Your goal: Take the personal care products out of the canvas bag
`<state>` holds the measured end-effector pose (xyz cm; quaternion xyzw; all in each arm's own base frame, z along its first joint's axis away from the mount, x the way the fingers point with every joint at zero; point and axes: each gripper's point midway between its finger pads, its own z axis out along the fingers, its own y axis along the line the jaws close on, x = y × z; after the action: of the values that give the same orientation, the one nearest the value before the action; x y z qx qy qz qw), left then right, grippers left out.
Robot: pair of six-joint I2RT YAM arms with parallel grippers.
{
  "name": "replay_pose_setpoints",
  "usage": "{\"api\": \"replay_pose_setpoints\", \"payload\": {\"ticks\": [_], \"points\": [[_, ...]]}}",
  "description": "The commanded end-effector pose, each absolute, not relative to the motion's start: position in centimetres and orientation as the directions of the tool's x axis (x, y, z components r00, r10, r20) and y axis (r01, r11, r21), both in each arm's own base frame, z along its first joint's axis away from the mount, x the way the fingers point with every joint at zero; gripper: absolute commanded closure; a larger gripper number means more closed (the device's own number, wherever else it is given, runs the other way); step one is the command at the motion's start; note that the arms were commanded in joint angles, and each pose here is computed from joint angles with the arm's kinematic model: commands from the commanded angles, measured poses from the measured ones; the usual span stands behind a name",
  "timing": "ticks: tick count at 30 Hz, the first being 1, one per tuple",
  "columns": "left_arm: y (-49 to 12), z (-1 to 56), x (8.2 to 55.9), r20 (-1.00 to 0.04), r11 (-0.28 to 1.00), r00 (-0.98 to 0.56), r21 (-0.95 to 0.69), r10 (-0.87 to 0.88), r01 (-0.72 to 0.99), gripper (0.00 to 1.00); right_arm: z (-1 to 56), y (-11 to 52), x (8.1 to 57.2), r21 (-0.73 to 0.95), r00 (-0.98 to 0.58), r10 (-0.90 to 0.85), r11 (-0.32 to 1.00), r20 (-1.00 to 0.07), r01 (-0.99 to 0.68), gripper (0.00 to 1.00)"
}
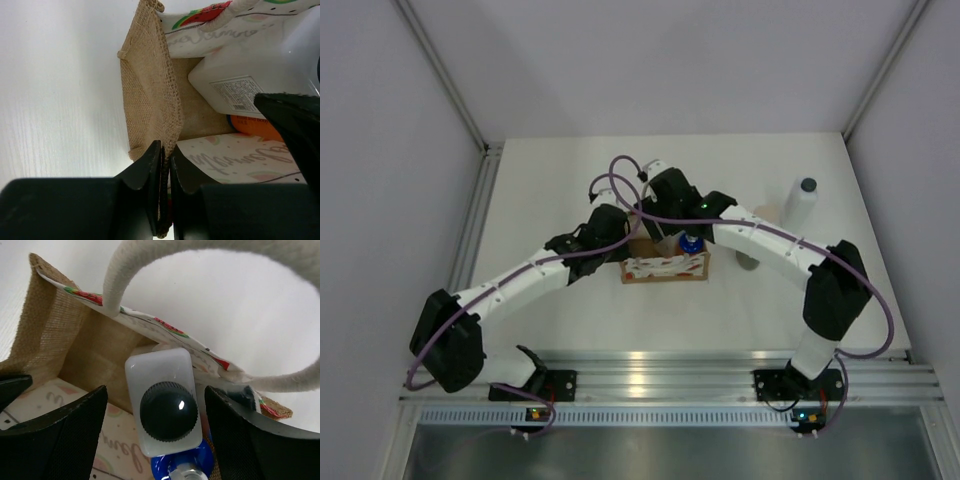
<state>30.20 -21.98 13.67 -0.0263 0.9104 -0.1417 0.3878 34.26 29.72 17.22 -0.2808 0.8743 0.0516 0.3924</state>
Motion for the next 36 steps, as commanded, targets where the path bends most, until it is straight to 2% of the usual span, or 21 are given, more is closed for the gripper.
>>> {"api": "replay_pose_setpoints", "payload": {"ticks": [1,7,21,24,25,28,29,36], "points": [[-21.2,14.9,30.2,-0.713,0.949,-0.664,-0.315,-0.225,0.017,0.85,17.8,30.4,35.2,-0.126,-0.531,-0.454,0.832,-0.716,-0.541,0.24],[-21.1,15.4,30.1,-0.711,0.941,-0.654,-0.339,-0.258,-0.003,0.90,16.0,30.8,35.5,-0.122,-0.550,-0.483,0.816,-0.681,-0.565,0.26],[-20.9,15.5,29.9,-0.713,0.938,-0.649,-0.345,-0.267,-0.007,0.91,11.8,30.8,36.2,-0.124,-0.611,-0.516,0.815,-0.600,-0.567,0.41],[-21.0,15.6,29.9,-0.712,0.938,-0.649,-0.347,-0.268,-0.006,0.91,11.6,30.9,36.1,-0.116,-0.613,-0.516,0.813,-0.598,-0.571,0.54],[-21.0,15.5,29.9,-0.712,0.938,-0.650,-0.346,-0.267,-0.006,0.91,11.8,31.0,36.1,-0.114,-0.611,-0.515,0.813,-0.601,-0.572,0.69],[-21.0,15.6,30.0,-0.712,0.938,-0.648,-0.347,-0.269,-0.007,0.92,12.8,31.3,36.1,-0.103,-0.604,-0.500,0.815,-0.621,-0.570,0.95],[-20.9,15.6,29.9,-0.712,0.937,-0.648,-0.349,-0.271,-0.008,0.92,13.2,31.3,36.1,-0.100,-0.600,-0.495,0.817,-0.628,-0.568,0.99],[-20.7,15.7,30.0,-0.715,0.936,-0.638,-0.351,-0.284,-0.023,0.93,17.2,31.7,36.8,-0.101,-0.541,-0.436,0.836,-0.719,-0.539,1.00]]}}
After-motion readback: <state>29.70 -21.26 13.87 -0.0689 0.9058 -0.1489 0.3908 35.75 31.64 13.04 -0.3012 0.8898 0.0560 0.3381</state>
